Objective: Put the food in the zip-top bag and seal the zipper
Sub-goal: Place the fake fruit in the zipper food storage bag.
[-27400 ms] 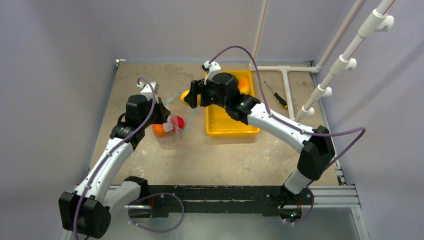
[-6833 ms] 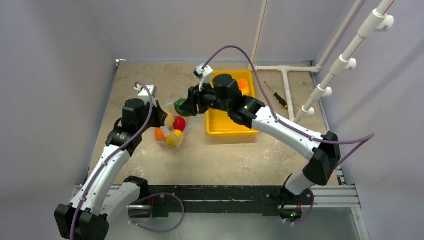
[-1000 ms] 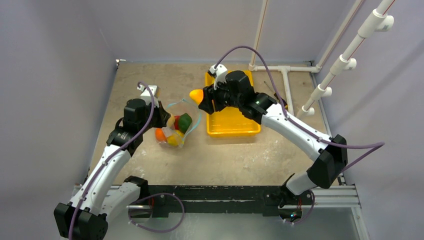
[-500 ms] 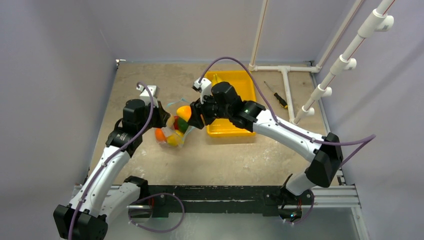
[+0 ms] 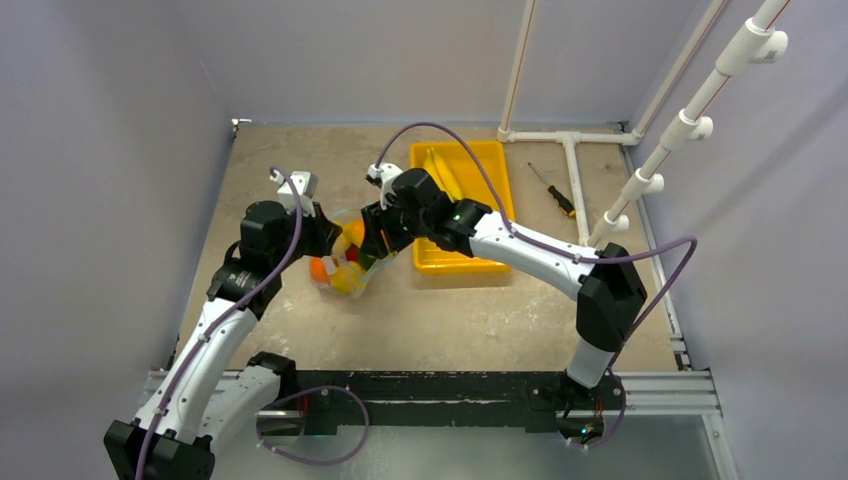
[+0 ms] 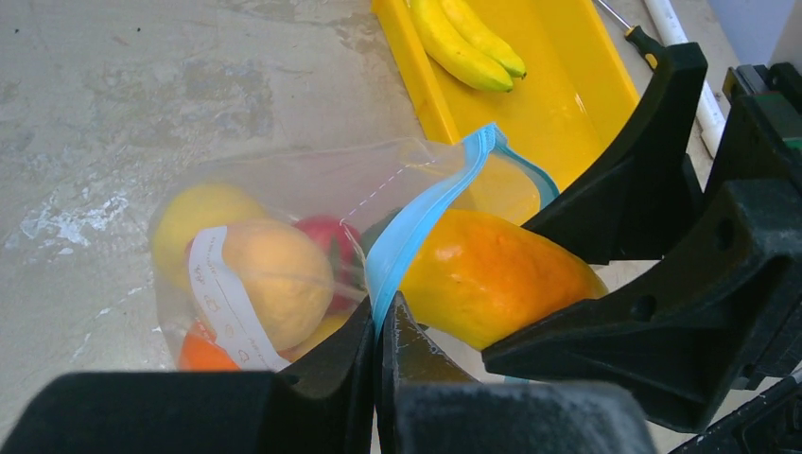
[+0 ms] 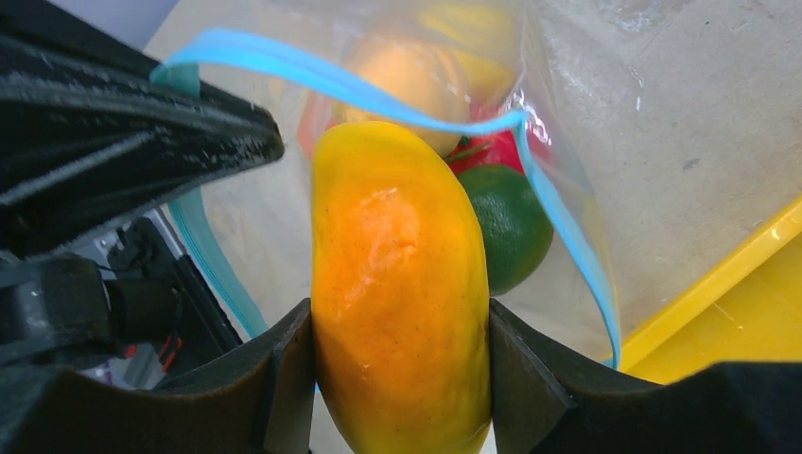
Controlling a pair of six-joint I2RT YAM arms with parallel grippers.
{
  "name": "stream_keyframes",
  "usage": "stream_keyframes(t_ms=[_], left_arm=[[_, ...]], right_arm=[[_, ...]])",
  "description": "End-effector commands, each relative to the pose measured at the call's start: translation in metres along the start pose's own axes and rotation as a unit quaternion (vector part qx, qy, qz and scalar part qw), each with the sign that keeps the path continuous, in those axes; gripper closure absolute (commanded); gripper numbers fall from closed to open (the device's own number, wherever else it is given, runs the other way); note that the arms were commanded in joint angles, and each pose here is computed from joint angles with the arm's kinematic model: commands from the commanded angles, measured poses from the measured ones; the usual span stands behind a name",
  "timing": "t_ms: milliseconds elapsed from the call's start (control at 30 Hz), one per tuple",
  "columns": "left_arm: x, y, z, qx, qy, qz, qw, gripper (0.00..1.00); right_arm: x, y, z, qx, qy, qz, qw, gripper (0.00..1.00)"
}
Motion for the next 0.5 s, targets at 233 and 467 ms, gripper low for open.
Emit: stream_keyframes(t_ms=[233,467], left_arm=[[-0.010,-0.006,-0.002,0.021,-0.029,0.015,0.999,1.00],[-0.009,-0.005,0.000,0.019,-0.026,0.014,0.999,1.00]], right_arm=[[-0.019,0.035,0.017,-0.033,-0.039,0.066,0.997,0.75],[-0.009,0.047,0.025,-0.060,-0.029,0.083,0.994,0.52]])
Point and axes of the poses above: each gripper's point midway between its finger pads, its own z axis out along the fingers, its own y axis along the line the jaws close on, x = y × z, the point moved 5 cm from there along -z, back along the fingers, and after that the axes turned 14 degrees about z, right-handed, at the moved point
